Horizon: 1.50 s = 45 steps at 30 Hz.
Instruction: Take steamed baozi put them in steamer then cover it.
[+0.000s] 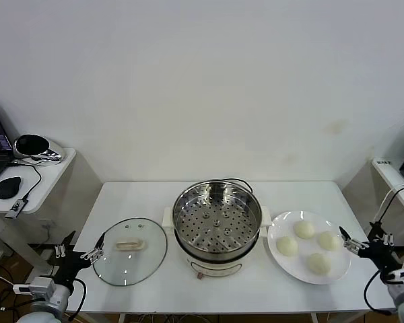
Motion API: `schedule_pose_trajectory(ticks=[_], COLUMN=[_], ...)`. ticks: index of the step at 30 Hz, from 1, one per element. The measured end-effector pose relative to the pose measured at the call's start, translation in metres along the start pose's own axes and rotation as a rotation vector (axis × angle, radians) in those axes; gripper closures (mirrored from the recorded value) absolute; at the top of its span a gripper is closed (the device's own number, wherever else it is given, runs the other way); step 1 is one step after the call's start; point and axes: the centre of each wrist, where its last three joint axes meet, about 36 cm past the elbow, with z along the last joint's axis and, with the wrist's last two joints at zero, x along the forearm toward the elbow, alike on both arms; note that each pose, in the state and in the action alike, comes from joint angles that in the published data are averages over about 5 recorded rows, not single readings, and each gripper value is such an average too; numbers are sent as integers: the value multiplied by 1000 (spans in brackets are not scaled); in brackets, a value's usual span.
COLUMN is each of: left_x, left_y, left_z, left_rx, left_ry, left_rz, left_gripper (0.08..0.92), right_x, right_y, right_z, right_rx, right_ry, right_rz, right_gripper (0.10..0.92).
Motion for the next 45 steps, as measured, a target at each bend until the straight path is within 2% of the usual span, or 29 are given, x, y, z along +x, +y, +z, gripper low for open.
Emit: schedule_pose_trajectory(ticks=[3,9,18,24,32,45], left_x=[1,6,9,12,17,22], left_y=[-1,-4,-6,-11,-15,-18], left_z=[0,-1,0,4,6,13], left_rx=[-3,-5,1,3,10,5], left_ry=[0,-4,-13,-9,-3,18], left_rz=[3,2,-11,-10,-5,-4], left_gripper=[177,177,177,177,177,177], right_x=[-10,-41,-98,-141,-191,-246], right_y=[-11,-47,-78,-76,-58,-16], right_z=[-13,-58,-120,-136,-133,-100], right_rx=[89,386,767,928,1046,1078], right_ry=[1,34,183,301,414,497], right_rz=[-39,-204,-483,-644,-785,-924], right_gripper=[200,200,200,200,200,200])
